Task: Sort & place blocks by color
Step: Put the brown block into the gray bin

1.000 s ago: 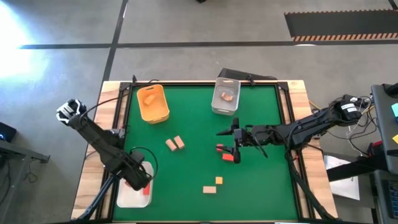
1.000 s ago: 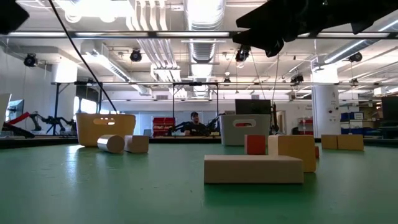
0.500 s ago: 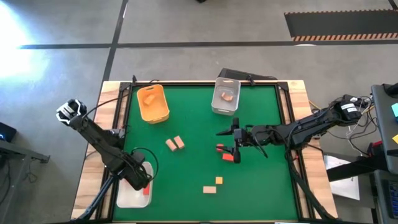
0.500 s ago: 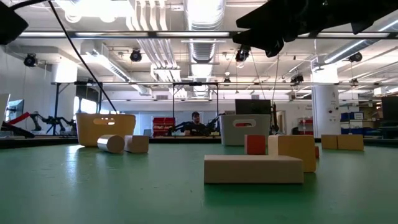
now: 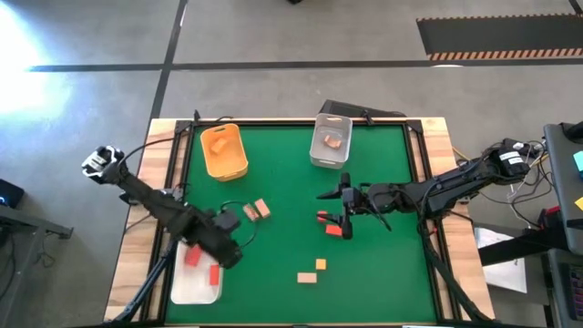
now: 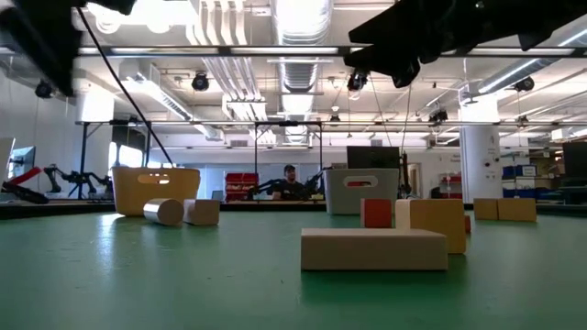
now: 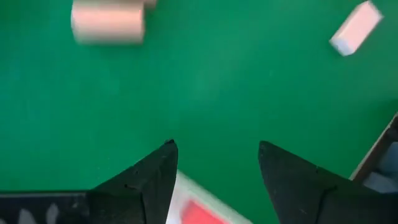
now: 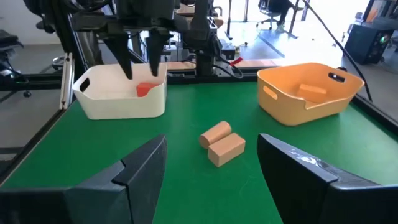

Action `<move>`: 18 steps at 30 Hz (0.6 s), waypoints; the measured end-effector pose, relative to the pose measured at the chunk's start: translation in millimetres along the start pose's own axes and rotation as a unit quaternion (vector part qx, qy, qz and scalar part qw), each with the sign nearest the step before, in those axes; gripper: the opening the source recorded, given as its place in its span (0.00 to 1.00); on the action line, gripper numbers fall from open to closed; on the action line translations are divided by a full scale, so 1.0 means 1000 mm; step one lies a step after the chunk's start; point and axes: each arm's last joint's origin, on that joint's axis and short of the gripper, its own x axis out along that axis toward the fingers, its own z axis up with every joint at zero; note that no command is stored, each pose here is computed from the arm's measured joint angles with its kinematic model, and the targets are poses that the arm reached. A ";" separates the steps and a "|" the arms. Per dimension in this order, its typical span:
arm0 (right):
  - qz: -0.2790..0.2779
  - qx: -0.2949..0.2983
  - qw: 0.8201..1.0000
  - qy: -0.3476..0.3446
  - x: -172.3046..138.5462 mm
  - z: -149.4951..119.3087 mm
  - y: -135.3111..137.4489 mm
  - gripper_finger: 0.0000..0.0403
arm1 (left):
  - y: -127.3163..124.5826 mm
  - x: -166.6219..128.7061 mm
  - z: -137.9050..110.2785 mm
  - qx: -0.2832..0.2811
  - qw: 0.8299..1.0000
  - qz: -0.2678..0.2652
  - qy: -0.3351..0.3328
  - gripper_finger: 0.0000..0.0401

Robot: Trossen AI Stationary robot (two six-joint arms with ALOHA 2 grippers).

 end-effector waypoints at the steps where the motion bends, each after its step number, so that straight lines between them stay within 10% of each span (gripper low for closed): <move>1: 0.000 0.005 1.000 0.003 0.000 -0.001 0.000 0.59 | 0.000 0.002 0.007 0.026 1.000 -0.005 -0.011 0.52; 7: -0.006 0.014 0.999 0.041 -0.004 -0.003 -0.002 0.59 | 0.011 0.015 0.051 0.186 0.981 0.000 -0.053 0.52; 18: -0.055 0.039 0.994 0.085 -0.036 0.017 -0.009 0.58 | 0.043 0.050 0.099 0.441 0.897 0.022 0.015 0.52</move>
